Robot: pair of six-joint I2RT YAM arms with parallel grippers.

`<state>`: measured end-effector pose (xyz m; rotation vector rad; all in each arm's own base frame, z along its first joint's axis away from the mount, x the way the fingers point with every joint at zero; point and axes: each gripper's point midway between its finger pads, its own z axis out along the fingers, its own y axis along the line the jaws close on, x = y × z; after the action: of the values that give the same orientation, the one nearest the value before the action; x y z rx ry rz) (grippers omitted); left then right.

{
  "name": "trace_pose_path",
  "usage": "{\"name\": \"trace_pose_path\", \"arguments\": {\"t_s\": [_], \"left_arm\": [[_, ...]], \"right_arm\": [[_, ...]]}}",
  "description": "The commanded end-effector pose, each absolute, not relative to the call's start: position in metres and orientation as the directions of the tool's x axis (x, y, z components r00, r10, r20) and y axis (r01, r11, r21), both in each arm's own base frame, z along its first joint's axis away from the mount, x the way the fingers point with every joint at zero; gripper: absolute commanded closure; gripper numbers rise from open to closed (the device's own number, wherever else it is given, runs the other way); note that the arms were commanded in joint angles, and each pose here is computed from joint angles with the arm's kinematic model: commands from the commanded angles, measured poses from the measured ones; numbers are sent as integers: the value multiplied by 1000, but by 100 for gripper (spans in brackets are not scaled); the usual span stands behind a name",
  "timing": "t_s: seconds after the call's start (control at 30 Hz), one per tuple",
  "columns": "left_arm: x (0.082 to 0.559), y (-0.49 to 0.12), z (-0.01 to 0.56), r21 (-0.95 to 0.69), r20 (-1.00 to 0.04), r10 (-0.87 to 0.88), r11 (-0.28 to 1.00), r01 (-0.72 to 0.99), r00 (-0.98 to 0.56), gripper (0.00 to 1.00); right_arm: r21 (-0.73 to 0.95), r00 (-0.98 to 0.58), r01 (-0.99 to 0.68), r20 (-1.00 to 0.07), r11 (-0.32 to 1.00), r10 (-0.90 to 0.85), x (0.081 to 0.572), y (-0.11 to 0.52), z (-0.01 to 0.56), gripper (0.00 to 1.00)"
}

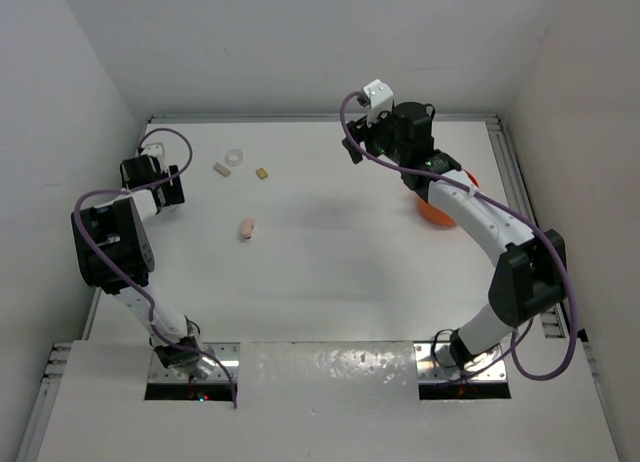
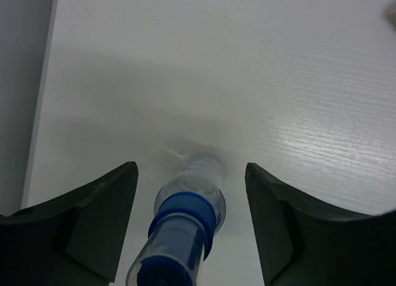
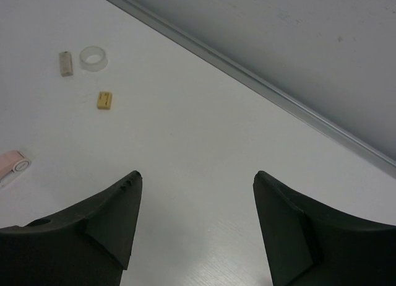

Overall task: Sort the stationery into containers
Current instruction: Pick up the stationery from the center of the board.

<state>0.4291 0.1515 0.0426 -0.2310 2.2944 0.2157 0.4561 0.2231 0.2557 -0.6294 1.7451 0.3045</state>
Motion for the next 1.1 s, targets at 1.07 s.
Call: {"name": "trace_pose_path", "arguments": {"t_s": [1.07], "left_arm": [[451,146,49,100,-740,-152,939,-330,-656,50]], "right_arm": [[-223,-72,-505,-952,834,-298,443,196,287,28]]}}
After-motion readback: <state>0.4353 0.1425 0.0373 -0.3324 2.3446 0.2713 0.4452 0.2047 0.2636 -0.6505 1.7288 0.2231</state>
